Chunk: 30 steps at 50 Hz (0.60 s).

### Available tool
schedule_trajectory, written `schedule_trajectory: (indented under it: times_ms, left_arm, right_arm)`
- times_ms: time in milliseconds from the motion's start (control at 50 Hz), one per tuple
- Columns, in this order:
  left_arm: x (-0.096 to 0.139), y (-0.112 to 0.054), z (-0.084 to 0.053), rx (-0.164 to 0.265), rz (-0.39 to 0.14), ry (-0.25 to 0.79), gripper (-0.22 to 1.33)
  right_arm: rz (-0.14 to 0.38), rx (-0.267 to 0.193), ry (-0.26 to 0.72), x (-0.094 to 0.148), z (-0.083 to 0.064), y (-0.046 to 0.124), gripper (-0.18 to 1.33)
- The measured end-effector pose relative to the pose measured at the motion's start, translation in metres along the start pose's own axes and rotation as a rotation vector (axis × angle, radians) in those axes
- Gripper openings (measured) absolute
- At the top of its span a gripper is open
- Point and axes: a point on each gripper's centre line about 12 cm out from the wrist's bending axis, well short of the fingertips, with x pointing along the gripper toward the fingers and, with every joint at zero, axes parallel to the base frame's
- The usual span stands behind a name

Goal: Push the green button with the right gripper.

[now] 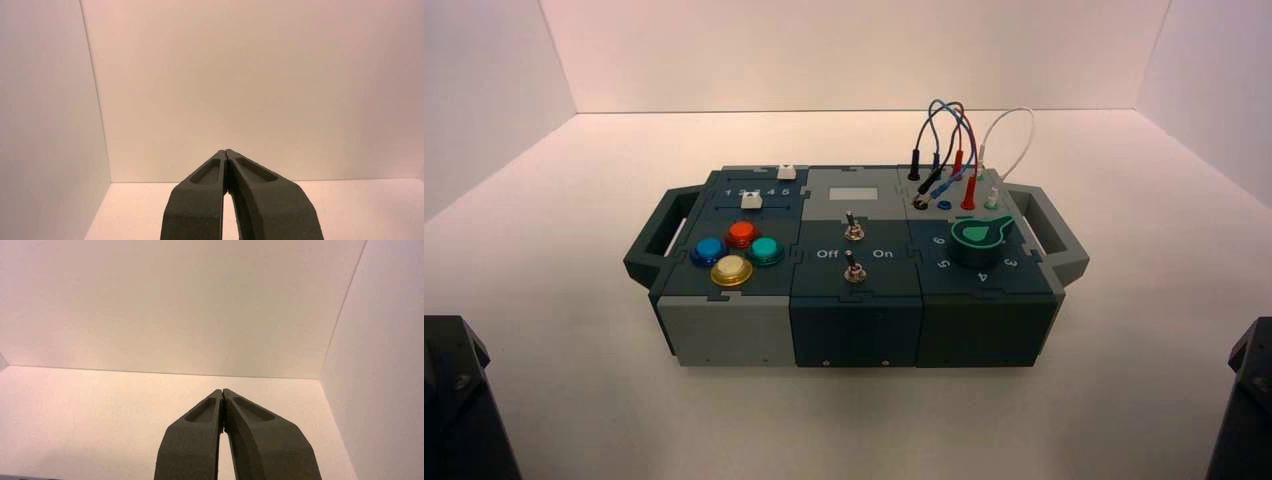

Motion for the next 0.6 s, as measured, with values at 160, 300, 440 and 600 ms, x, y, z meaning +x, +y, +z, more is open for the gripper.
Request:
schedule_trajectory:
  times_ms: [160, 300, 440, 600]
  left_arm:
    - [0.0001, 0.0001, -0.0006, 0.001, 0.000, 0.002, -0.17]
    - [-0.0002, 0.0000, -0.0012, 0.000, 0.000, 0.003, -0.17]
    - [0.0005, 0.0001, -0.0022, 0.001, 0.000, 0.006, -0.17]
    - [0.0009, 0.0002, -0.0026, 0.003, 0.001, 0.009, -0.17]
  right_arm:
    - [0.000, 0.001, 0.000, -0.0003, 0.0000, 0.0000, -0.15]
    - [-0.001, 0.002, -0.005, -0.0016, 0.0007, -0.0002, -0.15]
    - [-0.001, 0.000, -0.006, -0.0020, 0.0009, -0.0003, -0.15]
    - [-0.001, 0.000, -0.006, -0.0020, 0.0009, -0.0003, -0.15]
